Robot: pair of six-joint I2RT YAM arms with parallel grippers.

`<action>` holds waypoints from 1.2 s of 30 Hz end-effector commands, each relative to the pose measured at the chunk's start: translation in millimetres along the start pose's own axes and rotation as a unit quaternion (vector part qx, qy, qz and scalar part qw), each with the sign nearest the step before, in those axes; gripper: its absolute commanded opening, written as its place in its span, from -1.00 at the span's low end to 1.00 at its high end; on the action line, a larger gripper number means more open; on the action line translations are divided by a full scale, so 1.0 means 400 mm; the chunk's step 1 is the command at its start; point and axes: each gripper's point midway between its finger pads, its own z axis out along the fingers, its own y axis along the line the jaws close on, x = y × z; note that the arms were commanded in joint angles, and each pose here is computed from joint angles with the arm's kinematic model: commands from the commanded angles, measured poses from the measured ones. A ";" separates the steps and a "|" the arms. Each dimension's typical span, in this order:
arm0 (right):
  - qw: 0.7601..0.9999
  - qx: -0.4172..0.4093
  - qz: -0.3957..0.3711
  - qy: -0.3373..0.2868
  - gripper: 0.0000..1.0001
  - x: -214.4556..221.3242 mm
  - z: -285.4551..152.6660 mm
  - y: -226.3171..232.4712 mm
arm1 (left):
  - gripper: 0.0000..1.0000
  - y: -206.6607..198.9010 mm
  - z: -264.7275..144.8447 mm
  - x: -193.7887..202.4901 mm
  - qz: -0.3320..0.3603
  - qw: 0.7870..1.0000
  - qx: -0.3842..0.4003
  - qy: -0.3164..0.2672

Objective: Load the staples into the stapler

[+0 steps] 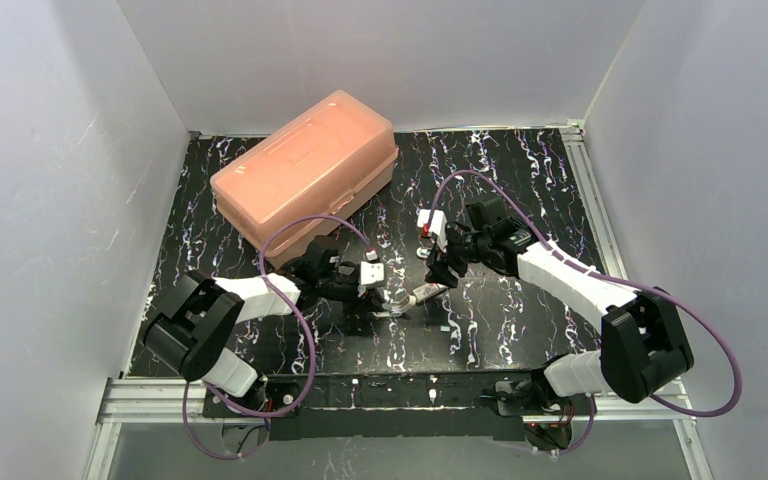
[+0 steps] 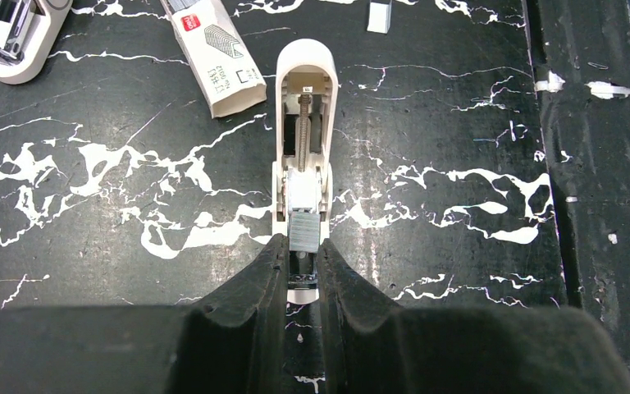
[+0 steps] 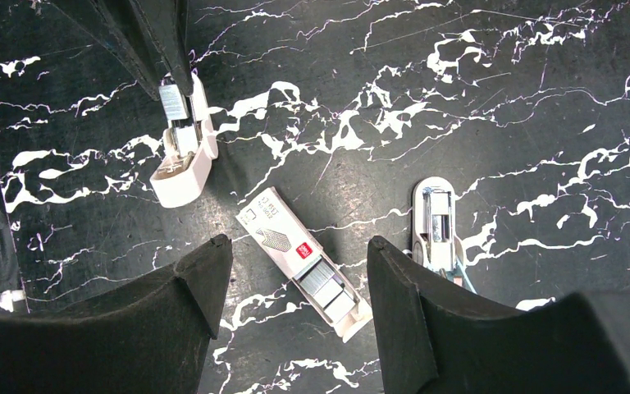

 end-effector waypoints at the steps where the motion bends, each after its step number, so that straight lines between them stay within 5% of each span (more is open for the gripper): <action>1: 1.000 -0.001 -0.007 -0.005 0.37 0.004 0.005 -0.004 | -1.00 0.014 0.006 -0.029 0.013 1.000 0.000 -0.010; 36: 1.000 -0.005 -0.004 -0.002 0.37 0.010 0.010 -0.002 | -1.00 -0.004 0.008 -0.018 0.017 0.999 0.029 0.001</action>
